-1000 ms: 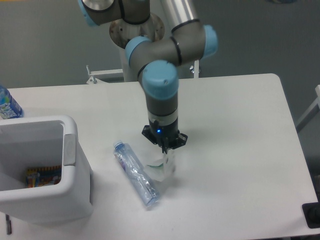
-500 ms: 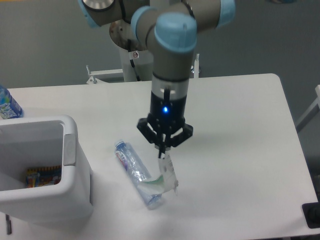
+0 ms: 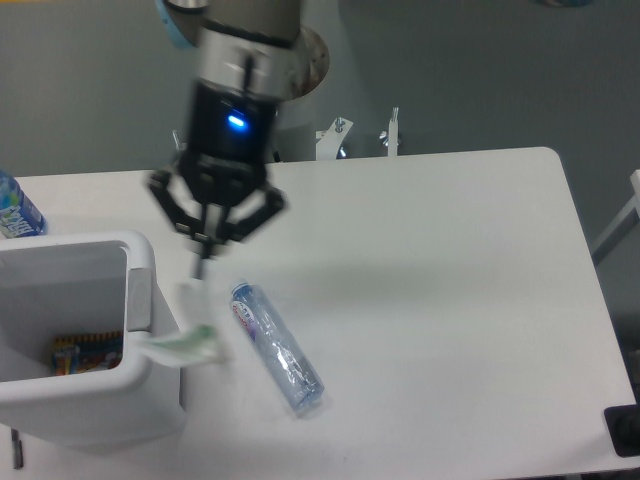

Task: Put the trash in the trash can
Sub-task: 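Lift the wrapper and carry it over the white trash bin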

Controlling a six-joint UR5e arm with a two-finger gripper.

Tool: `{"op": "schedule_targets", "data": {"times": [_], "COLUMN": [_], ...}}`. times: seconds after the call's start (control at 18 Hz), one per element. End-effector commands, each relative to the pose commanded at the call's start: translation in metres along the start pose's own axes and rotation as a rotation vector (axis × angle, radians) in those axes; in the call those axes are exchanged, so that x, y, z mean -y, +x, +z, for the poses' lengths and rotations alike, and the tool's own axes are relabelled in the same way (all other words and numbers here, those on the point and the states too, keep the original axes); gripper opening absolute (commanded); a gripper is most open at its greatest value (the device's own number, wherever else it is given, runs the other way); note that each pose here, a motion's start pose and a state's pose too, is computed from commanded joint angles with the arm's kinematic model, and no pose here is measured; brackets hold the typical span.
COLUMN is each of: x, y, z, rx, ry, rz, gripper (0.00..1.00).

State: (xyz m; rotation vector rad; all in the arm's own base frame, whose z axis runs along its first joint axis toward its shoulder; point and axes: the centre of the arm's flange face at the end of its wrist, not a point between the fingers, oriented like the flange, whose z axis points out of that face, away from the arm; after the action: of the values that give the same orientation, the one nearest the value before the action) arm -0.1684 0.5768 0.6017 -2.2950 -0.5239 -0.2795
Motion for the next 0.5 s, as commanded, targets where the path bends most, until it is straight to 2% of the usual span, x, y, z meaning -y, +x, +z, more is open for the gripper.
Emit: {"op": "schedule_targets", "data": {"times": [0.17, 0.39, 0.44, 0.5], "x": [-0.018, -0.037, -0.040, -0.042], "y": [0.032, 0.043, 0.045, 0.043], "z": [0.024, 0.052, 0.055, 0.057], "rx": [-0.042, -0.060, -0.064, -0.063], "ry": [-0.054, -0.112, -0.118, -0.122], "rz": [0.027, 0.035, 0.040, 0.046], "gripper": [0.00, 0.00, 0.08, 0.31]}}
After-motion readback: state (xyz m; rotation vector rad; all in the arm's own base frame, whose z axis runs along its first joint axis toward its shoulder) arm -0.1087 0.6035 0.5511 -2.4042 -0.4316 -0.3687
